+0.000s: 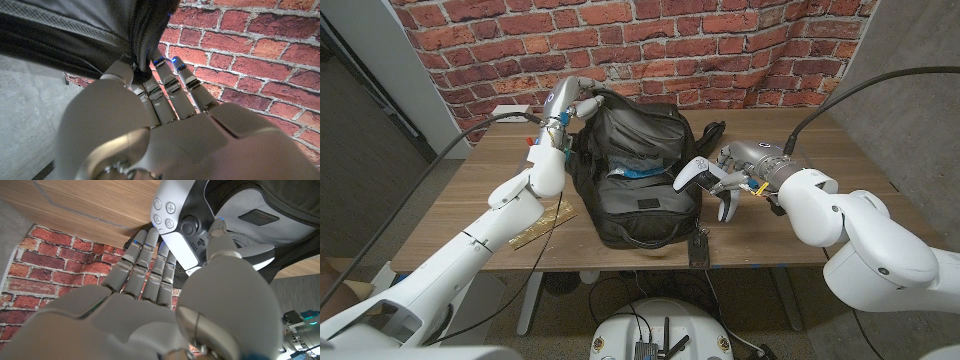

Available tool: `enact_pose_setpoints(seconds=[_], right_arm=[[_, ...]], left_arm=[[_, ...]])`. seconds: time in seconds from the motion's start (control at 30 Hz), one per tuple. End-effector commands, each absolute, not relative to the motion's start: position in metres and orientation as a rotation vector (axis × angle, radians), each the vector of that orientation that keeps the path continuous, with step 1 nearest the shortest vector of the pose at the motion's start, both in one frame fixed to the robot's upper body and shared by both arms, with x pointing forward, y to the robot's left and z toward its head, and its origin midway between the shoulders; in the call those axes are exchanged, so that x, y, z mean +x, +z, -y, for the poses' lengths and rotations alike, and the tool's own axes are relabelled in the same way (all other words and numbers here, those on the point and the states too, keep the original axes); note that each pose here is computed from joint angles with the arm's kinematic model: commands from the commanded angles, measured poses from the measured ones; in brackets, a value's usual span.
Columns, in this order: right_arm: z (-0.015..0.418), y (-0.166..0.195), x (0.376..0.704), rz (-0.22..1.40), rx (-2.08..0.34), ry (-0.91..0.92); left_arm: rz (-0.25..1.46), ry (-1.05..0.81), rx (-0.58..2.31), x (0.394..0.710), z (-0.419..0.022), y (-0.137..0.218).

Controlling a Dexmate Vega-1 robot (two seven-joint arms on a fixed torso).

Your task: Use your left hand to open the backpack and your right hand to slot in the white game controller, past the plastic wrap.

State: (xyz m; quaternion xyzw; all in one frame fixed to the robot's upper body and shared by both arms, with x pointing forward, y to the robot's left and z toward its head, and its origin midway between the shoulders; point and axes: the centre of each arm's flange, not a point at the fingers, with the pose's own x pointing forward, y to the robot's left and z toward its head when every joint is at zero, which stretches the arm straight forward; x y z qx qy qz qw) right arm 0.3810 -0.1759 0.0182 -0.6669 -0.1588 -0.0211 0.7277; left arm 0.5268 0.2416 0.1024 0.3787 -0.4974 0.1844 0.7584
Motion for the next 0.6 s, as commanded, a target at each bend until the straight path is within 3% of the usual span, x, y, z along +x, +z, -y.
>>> enact_pose_setpoints(seconds=[0.03, 0.6], right_arm=[[0.16, 0.017, 0.385, 0.374, -1.451, -0.019], [0.139, 0.016, 0.392, 0.42, -1.439, 0.027]], left_arm=[[1.091, 0.415, 0.798, 0.526, -0.247, 0.106], [1.086, 0.422, 0.752, 0.529, -0.243, 0.115]])
